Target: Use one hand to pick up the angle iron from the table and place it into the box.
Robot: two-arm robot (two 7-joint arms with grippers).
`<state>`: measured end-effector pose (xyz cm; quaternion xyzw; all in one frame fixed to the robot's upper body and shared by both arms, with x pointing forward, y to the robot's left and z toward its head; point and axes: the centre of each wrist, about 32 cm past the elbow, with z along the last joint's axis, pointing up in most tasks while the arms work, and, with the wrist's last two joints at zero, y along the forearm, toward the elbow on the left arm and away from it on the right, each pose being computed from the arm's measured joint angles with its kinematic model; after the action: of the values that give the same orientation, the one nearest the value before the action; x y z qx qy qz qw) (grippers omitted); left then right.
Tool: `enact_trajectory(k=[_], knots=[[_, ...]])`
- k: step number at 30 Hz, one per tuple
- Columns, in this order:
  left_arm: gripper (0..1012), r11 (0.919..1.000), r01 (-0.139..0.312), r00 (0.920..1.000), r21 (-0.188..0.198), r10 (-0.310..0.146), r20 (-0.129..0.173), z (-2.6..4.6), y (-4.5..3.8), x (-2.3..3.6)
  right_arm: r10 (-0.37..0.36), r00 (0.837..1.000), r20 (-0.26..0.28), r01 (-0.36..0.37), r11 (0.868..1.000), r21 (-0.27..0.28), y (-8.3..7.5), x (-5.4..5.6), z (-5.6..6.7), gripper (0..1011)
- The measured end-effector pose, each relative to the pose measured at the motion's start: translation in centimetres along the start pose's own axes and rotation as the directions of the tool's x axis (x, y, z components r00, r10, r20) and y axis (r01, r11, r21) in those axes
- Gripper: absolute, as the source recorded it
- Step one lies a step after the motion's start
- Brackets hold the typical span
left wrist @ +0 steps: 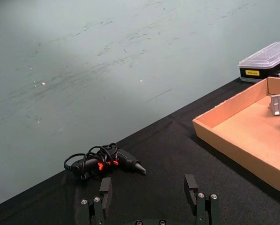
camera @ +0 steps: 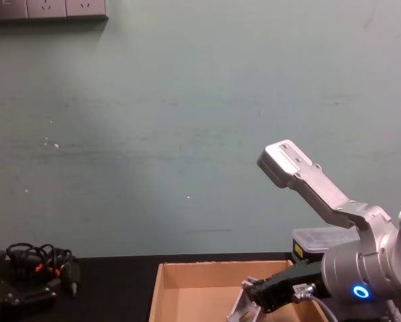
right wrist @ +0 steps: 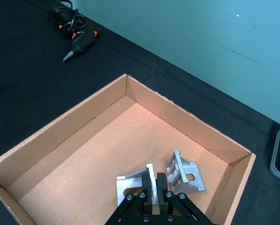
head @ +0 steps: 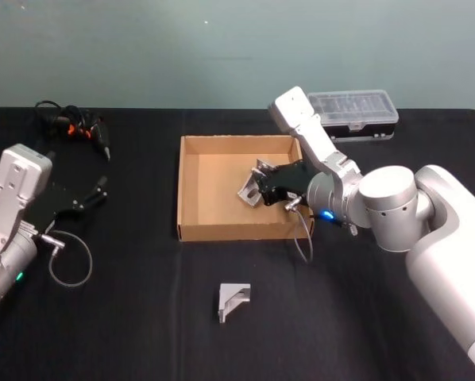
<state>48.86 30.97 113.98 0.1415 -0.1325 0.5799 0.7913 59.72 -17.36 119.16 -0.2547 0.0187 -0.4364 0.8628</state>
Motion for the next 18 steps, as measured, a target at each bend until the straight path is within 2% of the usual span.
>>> enact_trajectory(k=[3, 5, 18], knots=[[1011, 1.0, 0.0, 1.0, 0.0, 0.0, 0.0, 0.0, 0.0, 0.0, 0.001, 1.0, 0.001, -0.001, 1.0, 0.0, -0.02, -0.01, 0.02, 92], [1011, 1.0, 0.0, 1.0, 0.0, 0.0, 0.0, 0.0, 0.0, 0.0, 0.001, 1.0, 0.001, -0.001, 1.0, 0.0, -0.03, -0.01, 0.02, 139], [1011, 1.0, 0.0, 1.0, 0.0, 0.0, 0.0, 0.0, 0.0, 0.0, 0.002, 1.0, 0.002, -0.002, 1.0, 0.0, -0.06, -0.04, 0.03, 554]])
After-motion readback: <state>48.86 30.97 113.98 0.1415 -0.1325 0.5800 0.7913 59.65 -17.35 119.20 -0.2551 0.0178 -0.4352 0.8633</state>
